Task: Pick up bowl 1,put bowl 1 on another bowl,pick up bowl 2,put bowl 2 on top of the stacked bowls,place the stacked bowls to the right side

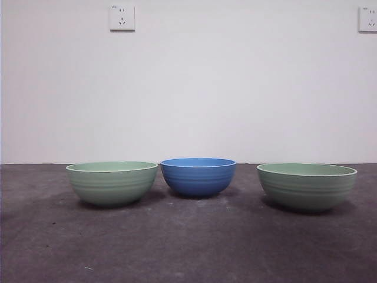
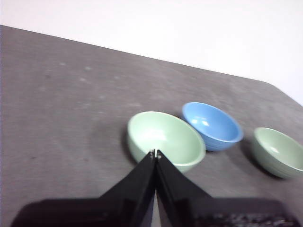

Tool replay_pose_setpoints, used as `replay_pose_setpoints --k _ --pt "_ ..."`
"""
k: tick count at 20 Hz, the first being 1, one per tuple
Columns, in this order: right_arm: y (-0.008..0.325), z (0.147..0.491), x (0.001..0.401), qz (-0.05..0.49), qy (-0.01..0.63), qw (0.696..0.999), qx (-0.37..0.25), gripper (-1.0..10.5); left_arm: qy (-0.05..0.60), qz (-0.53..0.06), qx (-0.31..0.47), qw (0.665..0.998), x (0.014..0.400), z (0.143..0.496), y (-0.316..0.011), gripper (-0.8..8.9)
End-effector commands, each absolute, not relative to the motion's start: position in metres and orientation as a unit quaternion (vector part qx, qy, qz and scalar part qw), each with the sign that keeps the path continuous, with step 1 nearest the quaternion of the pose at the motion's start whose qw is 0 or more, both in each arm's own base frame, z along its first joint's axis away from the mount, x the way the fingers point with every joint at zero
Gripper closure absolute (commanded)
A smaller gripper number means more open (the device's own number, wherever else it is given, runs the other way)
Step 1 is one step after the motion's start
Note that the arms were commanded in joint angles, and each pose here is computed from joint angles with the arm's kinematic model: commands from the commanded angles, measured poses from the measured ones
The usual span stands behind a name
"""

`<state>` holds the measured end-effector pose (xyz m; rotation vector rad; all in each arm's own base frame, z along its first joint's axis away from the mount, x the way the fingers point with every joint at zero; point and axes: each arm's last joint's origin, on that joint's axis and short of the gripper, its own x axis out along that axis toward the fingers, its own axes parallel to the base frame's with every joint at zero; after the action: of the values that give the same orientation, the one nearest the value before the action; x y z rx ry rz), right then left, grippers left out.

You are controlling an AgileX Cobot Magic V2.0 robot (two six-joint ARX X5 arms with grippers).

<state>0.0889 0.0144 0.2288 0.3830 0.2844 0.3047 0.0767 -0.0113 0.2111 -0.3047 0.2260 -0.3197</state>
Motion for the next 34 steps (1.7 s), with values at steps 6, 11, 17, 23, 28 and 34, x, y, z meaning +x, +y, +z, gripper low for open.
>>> replay_pose_setpoints --k 6,11,17,23,28,34 --pt "0.018 0.274 0.09 0.205 0.256 0.938 0.113 9.6 0.189 -0.222 -0.149 0.945 0.076 0.241 -0.015 8.21" --pt "0.019 0.298 0.092 0.224 0.333 0.912 0.08 9.6 0.252 -0.27 -0.143 0.918 0.081 0.255 -0.018 8.22" --pt "0.019 0.311 0.097 0.236 0.409 0.88 0.044 9.6 0.319 -0.306 -0.125 0.888 0.09 0.266 -0.02 8.22" --pt "0.02 0.308 0.102 0.238 0.444 0.863 0.041 9.6 0.352 -0.319 -0.099 0.874 0.094 0.275 -0.02 8.22" --pt "0.02 0.308 0.103 0.237 0.444 0.863 0.041 9.4 0.343 -0.321 -0.091 0.878 0.095 0.281 -0.02 8.13" --pt "0.02 0.309 0.103 0.23 0.445 0.864 0.053 5.7 0.338 -0.32 -0.089 0.88 0.096 0.282 -0.02 2.68"
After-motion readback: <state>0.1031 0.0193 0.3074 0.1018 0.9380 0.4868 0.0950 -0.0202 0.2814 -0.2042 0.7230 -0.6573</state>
